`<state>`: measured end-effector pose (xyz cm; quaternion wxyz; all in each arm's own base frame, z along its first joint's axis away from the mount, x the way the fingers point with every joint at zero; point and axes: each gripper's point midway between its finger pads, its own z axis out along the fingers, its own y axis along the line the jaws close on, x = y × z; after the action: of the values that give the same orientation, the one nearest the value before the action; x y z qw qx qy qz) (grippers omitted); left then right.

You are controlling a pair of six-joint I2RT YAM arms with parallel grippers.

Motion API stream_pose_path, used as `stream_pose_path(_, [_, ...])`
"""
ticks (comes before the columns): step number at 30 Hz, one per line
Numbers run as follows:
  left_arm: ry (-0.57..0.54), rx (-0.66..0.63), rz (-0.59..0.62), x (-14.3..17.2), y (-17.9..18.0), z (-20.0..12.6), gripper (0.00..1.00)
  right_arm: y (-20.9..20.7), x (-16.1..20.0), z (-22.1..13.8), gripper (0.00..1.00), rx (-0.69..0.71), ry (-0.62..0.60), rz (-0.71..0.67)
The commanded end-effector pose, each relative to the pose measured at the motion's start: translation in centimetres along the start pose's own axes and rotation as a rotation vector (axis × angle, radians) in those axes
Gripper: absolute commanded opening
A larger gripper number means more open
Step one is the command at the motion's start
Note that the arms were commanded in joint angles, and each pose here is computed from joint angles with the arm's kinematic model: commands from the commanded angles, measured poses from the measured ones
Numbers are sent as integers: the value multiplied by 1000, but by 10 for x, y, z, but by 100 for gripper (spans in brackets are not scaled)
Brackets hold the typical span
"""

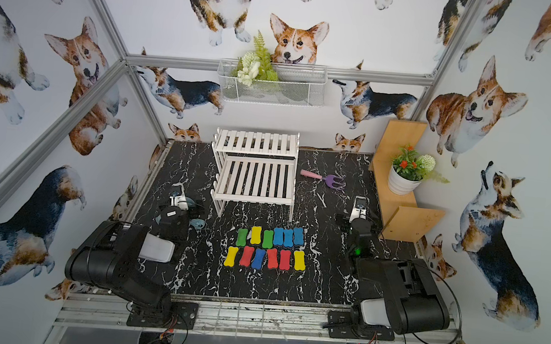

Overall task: Remove the whiteboard erasers from the shelf
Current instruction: Reset both arms

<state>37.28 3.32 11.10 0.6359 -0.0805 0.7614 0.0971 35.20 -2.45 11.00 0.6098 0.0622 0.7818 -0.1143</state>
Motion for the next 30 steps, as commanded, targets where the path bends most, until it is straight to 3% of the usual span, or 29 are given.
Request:
stream_pose_path(1, [-16,-4,-8,-5,0,1,100,0,-24,1,100,-20,-103,70])
stream_pose_path(9, [-15,-7,-4,-5,-1,2,100,-2,-19,7,100,-46,-67,101])
stream_pose_path(14, [-13,-7,-2,-4,-1,2,100,-10,-22,-12,100,-35,-180,123])
stream_pose_path(16, [-11,-8,0,-5,-1,2,100,-8,-12,-5,100,-57,-110,126])
stream_pose_path(30, [-13,-8,1,-5,-1,2,100,-11,-15,-7,100,-46,-130,134])
